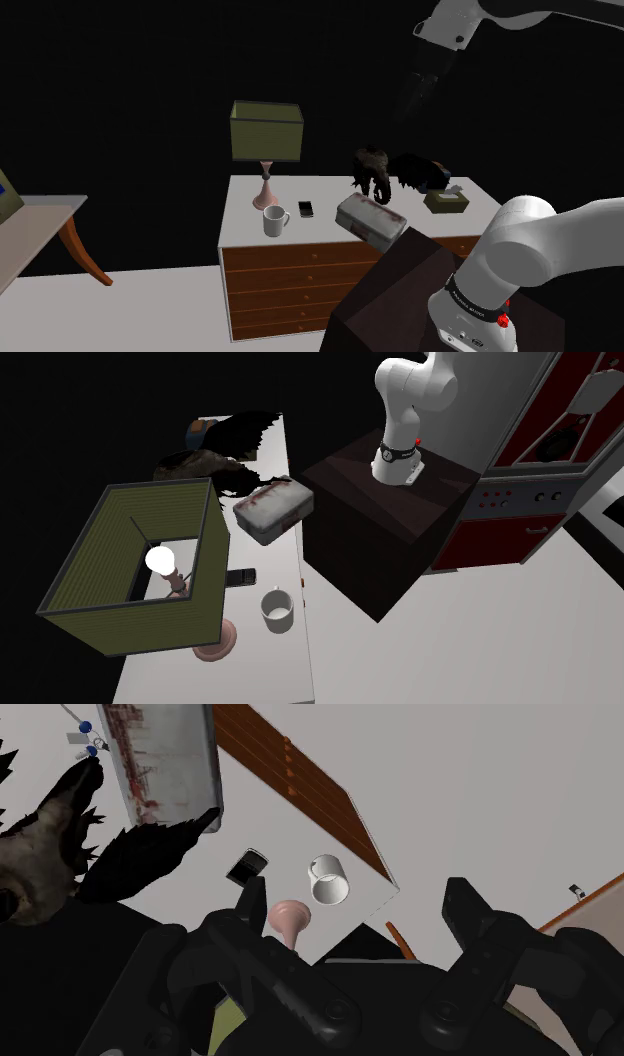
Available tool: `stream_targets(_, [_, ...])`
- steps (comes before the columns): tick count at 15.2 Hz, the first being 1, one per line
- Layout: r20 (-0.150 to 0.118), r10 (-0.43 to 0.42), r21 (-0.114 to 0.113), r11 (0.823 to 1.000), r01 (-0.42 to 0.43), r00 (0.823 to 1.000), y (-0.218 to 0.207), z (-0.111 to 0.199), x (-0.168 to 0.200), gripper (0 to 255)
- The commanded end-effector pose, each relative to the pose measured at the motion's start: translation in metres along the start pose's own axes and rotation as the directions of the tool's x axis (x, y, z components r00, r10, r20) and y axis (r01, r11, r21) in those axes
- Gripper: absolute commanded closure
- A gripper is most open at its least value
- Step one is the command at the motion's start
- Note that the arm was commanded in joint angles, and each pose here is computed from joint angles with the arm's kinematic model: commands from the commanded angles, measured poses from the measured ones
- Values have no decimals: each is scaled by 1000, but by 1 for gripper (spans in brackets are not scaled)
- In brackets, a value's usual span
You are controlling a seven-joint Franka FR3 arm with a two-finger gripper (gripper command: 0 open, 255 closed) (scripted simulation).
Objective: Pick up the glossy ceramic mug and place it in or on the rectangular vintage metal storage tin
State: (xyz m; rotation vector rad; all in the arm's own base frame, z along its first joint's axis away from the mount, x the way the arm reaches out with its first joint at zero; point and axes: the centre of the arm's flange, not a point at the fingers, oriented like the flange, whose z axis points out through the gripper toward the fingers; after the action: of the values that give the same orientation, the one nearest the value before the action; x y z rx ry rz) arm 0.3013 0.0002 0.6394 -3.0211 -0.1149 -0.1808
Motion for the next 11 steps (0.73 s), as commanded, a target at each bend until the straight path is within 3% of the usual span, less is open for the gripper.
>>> stream_targets(1, [0, 0, 0, 1000, 0, 1000, 0, 0, 0, 0])
stream_targets(11, [15, 30, -37, 999, -29, 999, -27, 113, 68, 0])
